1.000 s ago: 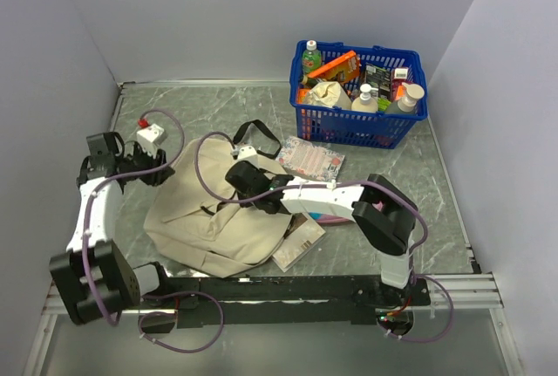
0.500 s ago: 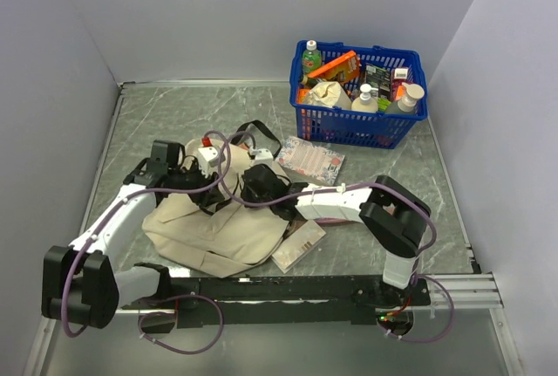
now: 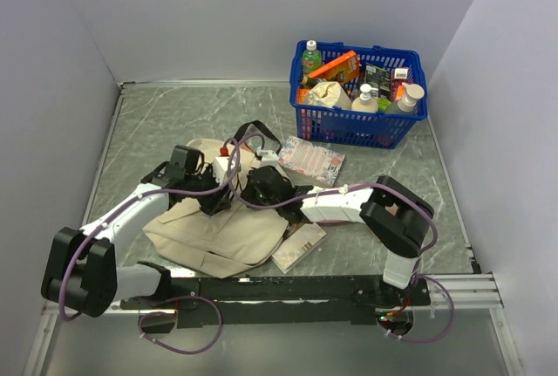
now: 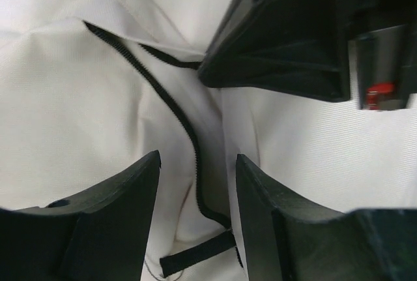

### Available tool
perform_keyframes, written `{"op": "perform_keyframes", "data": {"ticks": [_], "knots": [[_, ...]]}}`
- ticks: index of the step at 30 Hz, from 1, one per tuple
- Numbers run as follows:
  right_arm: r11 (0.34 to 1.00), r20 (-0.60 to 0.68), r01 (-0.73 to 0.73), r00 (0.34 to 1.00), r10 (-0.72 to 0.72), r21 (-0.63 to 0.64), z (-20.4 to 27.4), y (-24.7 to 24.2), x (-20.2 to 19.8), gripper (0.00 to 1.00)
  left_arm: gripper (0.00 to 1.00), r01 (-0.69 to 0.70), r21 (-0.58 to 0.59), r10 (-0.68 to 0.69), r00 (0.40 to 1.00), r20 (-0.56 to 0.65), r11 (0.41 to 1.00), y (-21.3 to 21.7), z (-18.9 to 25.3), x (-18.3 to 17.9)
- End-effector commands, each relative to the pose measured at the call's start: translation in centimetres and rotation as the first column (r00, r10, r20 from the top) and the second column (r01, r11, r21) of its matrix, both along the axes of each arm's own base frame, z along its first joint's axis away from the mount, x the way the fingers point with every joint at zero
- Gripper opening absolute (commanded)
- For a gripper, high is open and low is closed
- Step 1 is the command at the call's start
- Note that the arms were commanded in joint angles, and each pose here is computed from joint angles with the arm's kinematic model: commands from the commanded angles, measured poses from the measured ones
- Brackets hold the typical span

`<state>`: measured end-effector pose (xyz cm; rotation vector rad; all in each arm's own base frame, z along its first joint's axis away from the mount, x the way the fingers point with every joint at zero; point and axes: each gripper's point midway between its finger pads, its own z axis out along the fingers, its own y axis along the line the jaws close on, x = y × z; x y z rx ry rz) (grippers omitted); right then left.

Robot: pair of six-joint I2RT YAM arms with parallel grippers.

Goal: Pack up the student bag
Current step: Pick up the personal item from the center of the board.

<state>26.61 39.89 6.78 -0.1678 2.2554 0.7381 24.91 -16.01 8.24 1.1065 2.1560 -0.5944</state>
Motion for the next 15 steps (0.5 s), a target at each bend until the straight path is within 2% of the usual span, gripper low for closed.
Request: {"op": "perform_keyframes", "data": {"ticks": [1, 7, 12, 15], "knots": [[0.984, -0.151, -0.068, 0.988, 0.044, -0.162, -5.5, -3.6, -3.7, 0.0, 0.55, -0.085, 0.112, 0.079, 0.995, 0.054, 0.99, 1.9, -1.2, 1.5], [0.984, -0.167, -0.074, 0.985, 0.047, -0.16, -6.1, -3.7, -4.0, 0.0, 0.55, -0.101, 0.095, 0.09, 0.99, 0.109, 0.99, 1.8, 0.3, 2.3], [0.985, -0.164, -0.067, 0.986, 0.04, -0.161, -6.1, -4.2, -3.9, 0.0, 0.54, -0.059, 0.121, 0.056, 0.998, 0.027, 0.991, 1.9, -1.5, 0.8], [0.986, -0.165, -0.061, 0.986, 0.034, -0.158, -6.1, -4.4, -3.7, 0.0, 0.58, 0.016, 0.114, -0.013, 1.0, -0.019, 0.993, 1.4, -1.8, -1.1]]}}
